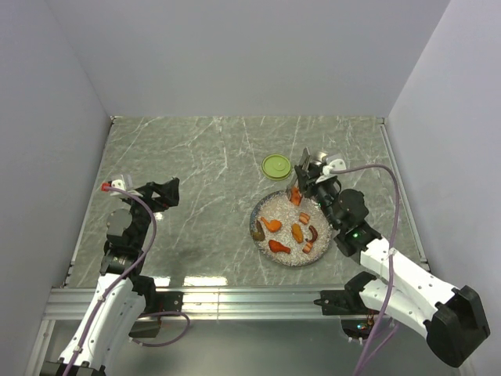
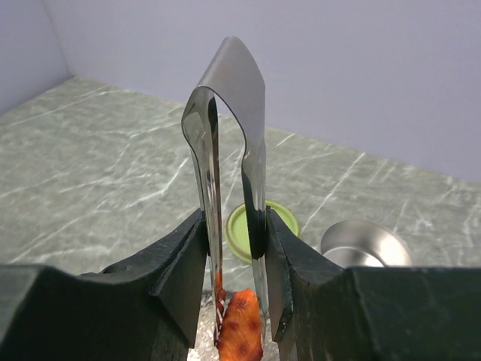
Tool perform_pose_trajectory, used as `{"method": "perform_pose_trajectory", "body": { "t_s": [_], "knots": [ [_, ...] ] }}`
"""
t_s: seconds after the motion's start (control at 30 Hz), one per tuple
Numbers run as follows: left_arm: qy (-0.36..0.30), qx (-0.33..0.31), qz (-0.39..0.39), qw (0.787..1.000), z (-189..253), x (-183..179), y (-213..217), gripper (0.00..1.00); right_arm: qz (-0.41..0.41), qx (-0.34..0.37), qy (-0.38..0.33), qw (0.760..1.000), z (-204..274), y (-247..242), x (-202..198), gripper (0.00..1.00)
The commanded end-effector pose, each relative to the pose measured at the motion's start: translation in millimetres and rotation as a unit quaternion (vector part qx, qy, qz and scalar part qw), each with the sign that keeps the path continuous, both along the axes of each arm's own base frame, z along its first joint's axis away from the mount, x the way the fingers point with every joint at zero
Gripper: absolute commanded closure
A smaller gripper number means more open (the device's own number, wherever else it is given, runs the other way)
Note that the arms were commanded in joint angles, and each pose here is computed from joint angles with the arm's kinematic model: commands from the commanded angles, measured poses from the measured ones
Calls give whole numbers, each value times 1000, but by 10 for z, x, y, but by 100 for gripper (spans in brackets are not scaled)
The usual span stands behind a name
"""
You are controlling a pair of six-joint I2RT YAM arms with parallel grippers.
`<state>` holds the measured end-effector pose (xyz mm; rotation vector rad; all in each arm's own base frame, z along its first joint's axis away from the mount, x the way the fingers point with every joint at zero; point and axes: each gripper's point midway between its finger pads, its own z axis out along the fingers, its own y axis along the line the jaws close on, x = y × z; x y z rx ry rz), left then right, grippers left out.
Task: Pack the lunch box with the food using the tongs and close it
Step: Pick up the food using the clamp, then place the food into the lunch box
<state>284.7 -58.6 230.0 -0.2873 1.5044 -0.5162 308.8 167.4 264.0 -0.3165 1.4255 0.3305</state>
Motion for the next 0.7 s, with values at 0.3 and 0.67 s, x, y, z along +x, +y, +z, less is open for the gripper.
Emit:
{"method": "perform_pose_trajectory", "body": {
  "t_s": [0.3, 0.67],
  "knots": [
    [-18, 0, -3, 1000, 84, 6, -5, 0, -107, 3, -48, 993, 723, -400, 577, 82],
    [-20, 0, -5, 1000, 91, 11, -14, 1, -130, -11, -32, 991, 692, -582, 1064, 82]
  ]
}}
